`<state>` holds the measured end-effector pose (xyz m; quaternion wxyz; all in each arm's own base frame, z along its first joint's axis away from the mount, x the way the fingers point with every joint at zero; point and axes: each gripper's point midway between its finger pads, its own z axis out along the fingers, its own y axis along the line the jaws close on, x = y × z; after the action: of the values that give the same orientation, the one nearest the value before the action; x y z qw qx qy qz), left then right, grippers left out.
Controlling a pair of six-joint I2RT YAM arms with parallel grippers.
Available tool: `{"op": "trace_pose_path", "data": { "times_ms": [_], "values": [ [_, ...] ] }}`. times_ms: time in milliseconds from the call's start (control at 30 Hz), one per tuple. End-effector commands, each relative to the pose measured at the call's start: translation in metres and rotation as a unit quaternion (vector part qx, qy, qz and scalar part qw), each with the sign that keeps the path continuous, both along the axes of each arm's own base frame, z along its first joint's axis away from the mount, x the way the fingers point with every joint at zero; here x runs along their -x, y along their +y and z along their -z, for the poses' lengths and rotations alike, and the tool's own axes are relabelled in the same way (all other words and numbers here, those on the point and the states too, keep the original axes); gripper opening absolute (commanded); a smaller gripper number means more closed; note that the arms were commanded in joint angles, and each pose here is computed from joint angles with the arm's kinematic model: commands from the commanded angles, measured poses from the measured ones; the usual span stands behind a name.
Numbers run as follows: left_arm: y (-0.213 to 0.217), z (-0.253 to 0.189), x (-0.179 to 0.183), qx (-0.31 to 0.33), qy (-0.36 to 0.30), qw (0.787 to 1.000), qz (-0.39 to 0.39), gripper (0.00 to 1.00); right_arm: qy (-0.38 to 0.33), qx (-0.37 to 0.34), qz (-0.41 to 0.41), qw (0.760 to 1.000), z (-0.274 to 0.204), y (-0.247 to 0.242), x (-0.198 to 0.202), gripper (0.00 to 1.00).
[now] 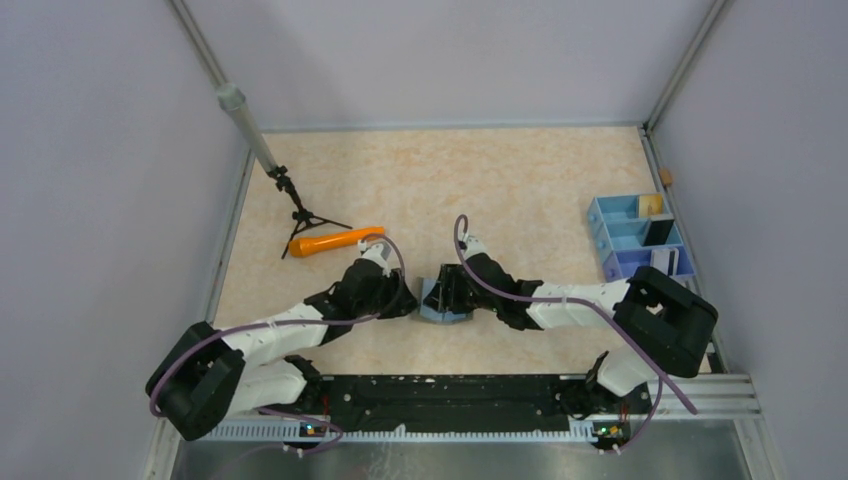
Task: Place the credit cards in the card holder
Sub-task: Open the card holder at the center of the board.
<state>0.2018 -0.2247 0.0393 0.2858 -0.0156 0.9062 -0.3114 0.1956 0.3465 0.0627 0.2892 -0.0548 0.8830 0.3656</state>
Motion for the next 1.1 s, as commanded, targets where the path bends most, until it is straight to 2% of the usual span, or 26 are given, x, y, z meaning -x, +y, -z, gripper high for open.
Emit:
{"op": "trace_pose_path", "data": {
  "times_ms": [0, 233, 500, 800, 1067],
  "values": [
    [0.009, -0.016, -0.010, -0.018, -0.036, 0.999, -0.014, 0.52, -0.047, -0.037, -0.009, 0.998, -0.039, 0.016, -0.010, 0.49],
    [0.027, -0.030, -0.014, -0.036, -0.064, 0.996, -0.051, 0.60, -0.065, -0.051, -0.010, 0.997, -0.057, 0.017, -0.011, 0.56],
    [0.008, -0.055, -0.015, 0.012, -0.077, 0.997, -0.023, 0.65, -0.078, -0.050, 0.001, 0.996, -0.068, 0.013, -0.017, 0.58],
    [-0.014, -0.069, -0.015, 0.063, -0.084, 0.994, 0.010, 0.65, -0.063, -0.040, 0.027, 0.997, -0.044, -0.002, -0.031, 0.58],
    [-0.011, -0.058, -0.008, 0.072, -0.082, 0.994, 0.010, 0.65, -0.036, -0.034, -0.004, 0.999, -0.016, 0.018, -0.033, 0.55]
  ]
}}
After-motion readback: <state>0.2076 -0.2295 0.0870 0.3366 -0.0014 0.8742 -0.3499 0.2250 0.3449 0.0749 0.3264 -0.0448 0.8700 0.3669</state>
